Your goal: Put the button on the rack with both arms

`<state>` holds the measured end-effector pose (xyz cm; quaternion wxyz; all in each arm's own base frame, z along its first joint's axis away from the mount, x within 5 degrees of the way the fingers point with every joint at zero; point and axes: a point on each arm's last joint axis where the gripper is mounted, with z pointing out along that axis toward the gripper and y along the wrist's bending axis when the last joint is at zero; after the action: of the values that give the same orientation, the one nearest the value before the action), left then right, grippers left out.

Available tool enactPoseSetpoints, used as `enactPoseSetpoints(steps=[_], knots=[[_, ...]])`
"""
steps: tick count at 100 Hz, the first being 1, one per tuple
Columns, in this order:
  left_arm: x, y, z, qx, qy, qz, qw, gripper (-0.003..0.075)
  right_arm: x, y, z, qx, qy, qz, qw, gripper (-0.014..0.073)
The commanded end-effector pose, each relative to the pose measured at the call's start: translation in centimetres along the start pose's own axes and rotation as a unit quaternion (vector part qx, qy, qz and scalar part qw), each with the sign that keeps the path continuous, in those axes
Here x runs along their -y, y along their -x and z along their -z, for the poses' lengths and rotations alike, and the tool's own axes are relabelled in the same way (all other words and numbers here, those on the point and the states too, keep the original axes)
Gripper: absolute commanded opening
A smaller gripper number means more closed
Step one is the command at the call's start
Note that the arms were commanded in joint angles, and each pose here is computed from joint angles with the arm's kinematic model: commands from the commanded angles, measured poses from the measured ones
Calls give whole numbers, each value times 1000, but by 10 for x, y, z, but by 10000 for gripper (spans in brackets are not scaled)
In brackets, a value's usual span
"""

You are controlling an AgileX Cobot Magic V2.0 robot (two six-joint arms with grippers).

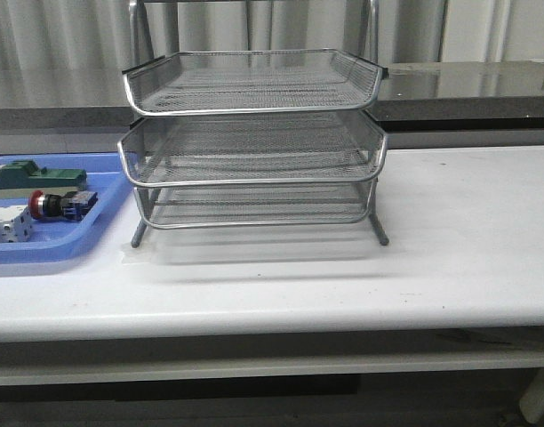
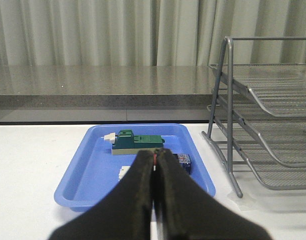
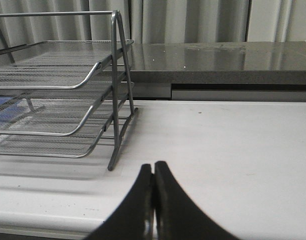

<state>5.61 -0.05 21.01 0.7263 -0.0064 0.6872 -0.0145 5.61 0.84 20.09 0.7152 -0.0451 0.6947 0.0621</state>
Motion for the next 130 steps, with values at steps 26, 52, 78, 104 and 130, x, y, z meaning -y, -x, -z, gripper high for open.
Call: enactPoseSetpoints(steps=[26,52,78,104,130], knots=[[1,-7,2,34,-9,7,999,-20,-1,14,2,58,2,6,998,-66],[1,-7,2,34,-9,7,999,-20,-1,14,2,58,2,6,998,-66],[1,-7,2,34,-9,7,999,-20,-1,14,2,58,2,7,998,-66],[1,-7,2,34,-9,7,999,-20,-2,26,5,115,8,6,993,-66],[1,-7,2,34,-9,7,999,-20,-1,57,7,56,-2,-10,998,-66]])
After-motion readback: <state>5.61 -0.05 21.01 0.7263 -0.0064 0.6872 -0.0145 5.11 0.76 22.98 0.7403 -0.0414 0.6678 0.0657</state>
